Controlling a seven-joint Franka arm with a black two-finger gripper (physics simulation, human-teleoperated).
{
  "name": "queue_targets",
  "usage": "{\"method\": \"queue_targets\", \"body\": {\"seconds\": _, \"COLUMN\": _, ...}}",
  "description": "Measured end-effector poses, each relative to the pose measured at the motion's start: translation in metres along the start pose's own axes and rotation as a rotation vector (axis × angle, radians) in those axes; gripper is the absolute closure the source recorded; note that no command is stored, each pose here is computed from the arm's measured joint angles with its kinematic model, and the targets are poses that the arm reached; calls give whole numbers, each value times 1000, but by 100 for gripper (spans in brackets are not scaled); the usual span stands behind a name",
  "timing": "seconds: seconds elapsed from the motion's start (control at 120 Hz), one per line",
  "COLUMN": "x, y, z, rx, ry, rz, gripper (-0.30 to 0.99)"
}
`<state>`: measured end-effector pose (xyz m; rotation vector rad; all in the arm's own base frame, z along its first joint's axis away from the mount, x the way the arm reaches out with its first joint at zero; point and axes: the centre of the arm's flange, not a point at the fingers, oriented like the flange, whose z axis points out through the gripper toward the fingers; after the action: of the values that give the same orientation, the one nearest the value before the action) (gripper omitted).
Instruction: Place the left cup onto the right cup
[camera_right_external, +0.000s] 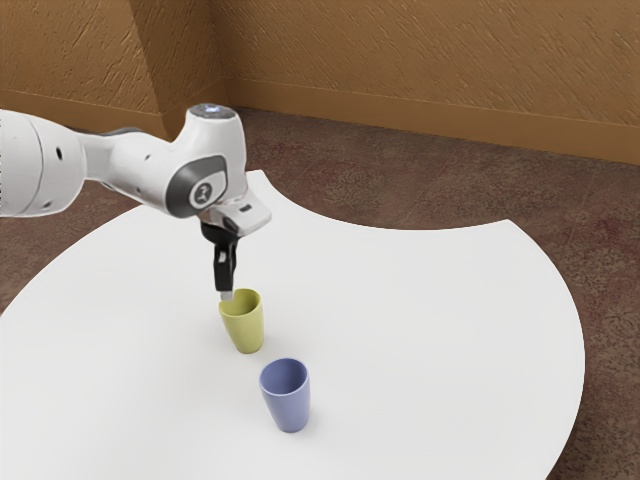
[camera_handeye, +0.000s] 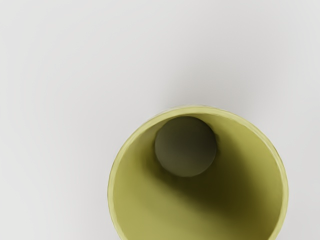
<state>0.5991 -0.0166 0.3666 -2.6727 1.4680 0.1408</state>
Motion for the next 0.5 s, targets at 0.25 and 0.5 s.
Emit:
{"method": "queue_targets", "body": {"seconds": 0.25, "x": 5, "y": -1, "z": 18, "rx": -9, "ry": -11, "rz": -5, "gripper": 1}}
{"method": "queue_targets", "body": {"seconds": 0.5, "x": 12, "y": -4, "z": 28, "rx": 1, "ry": -8, "rz": 3, "gripper": 7}}
